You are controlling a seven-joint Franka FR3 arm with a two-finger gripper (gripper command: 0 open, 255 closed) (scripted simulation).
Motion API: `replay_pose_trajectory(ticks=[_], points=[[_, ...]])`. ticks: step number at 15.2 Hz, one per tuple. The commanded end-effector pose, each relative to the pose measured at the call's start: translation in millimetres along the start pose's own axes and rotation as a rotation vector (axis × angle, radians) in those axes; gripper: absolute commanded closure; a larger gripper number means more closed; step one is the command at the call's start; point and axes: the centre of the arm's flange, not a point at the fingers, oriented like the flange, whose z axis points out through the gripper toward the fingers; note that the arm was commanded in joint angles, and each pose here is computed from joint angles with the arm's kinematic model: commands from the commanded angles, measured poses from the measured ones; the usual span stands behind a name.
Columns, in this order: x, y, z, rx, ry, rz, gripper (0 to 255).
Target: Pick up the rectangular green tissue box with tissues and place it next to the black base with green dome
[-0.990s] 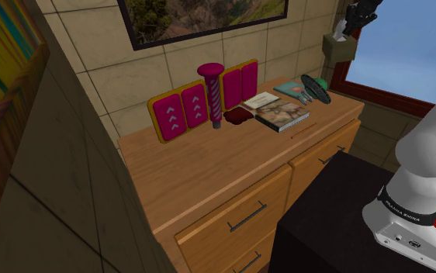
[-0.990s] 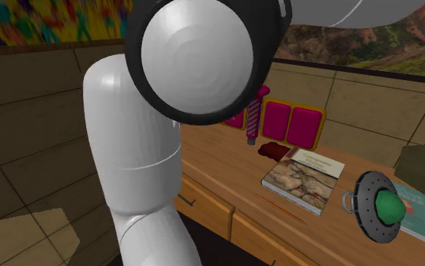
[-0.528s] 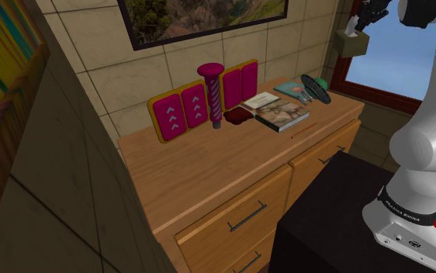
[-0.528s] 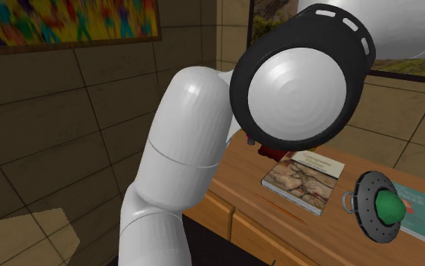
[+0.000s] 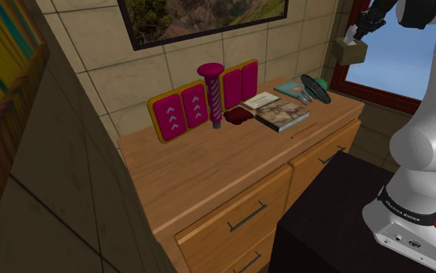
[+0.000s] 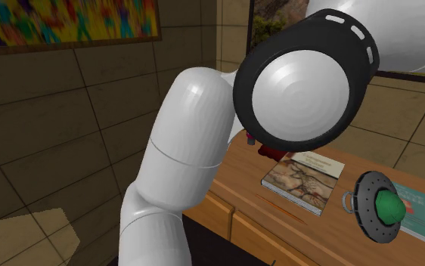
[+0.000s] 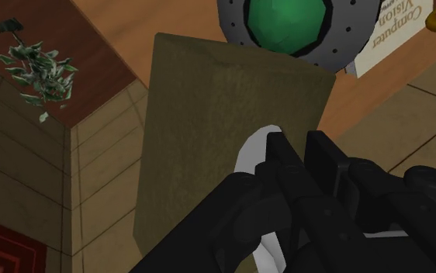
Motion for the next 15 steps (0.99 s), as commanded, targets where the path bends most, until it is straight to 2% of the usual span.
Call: replay_pose_trajectory(ticks=[1,15], points=[[-1,4,10,0.0,0.0,0.0,255],[-13,31,78,0.0,0.0,0.0,255]])
